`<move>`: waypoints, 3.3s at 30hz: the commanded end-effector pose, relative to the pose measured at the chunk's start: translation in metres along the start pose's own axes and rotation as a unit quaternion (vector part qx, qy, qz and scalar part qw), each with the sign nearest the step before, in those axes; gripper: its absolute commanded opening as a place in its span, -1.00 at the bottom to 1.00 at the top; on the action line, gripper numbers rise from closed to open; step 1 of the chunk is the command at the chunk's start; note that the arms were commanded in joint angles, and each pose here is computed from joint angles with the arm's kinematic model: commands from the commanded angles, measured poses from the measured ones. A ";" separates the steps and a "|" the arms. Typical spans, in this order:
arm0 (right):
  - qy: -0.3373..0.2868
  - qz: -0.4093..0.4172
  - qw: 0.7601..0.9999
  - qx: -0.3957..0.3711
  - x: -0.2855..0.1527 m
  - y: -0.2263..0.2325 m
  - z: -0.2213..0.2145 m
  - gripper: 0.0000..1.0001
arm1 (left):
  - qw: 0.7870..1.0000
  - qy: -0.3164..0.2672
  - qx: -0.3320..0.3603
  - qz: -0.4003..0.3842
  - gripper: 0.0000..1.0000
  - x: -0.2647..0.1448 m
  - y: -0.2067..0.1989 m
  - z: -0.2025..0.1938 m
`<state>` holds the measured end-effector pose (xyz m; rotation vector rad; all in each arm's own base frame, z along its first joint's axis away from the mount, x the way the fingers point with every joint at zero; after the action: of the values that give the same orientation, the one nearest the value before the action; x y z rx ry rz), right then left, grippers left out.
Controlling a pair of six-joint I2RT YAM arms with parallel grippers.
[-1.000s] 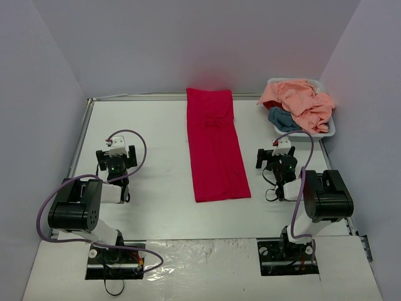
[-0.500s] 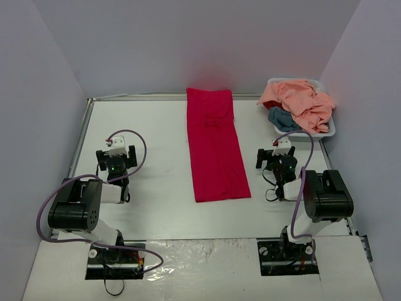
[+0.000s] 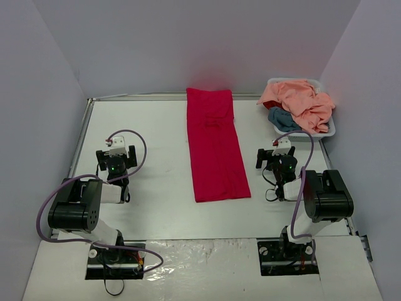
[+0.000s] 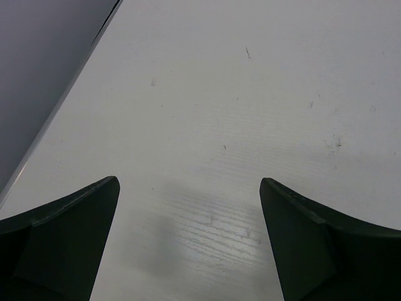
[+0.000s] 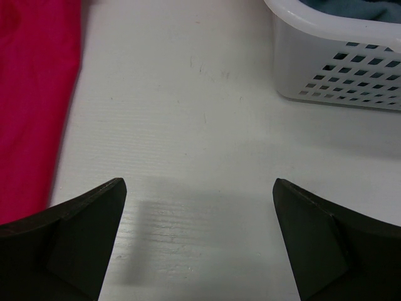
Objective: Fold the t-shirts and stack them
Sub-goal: Grab the bottom of the folded rectangular tshirt with both arms
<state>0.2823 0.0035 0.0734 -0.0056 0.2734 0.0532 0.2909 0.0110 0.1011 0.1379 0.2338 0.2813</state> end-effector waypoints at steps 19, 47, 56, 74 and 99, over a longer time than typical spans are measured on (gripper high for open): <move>-0.113 -0.021 0.993 0.009 0.012 -0.011 0.040 1.00 | 0.999 -0.026 -0.017 0.012 0.89 0.006 -0.002 0.015; -0.009 0.205 0.979 0.005 -0.018 0.080 0.151 1.00 | 0.997 -0.038 -0.015 0.067 0.89 -0.005 -0.006 0.018; 0.088 0.282 0.949 0.108 -0.012 0.103 0.150 1.00 | 0.998 -0.042 -0.010 0.055 0.89 -0.008 -0.006 0.019; 0.162 0.098 0.968 0.166 -0.023 0.091 0.128 1.00 | 0.997 0.027 -0.012 -0.075 0.89 -0.087 -0.063 0.140; 0.251 0.152 0.919 0.264 -0.084 0.094 0.079 1.00 | 0.878 0.212 -0.263 -0.340 0.89 -0.183 -0.082 0.061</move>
<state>0.2311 0.0955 0.1697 0.5146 0.7890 0.2844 0.1644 -0.1183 0.1929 -0.4360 0.5447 -0.2780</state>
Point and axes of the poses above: each gripper's point midway between its finger pads, its own x axis out along the fingers, its own y axis along the line the jaws close on, z = x × y, the point moved 10 cm from there along -x, back along the fingers, and after that the axes turned 2 degrees about x, right-handed, at the moved point
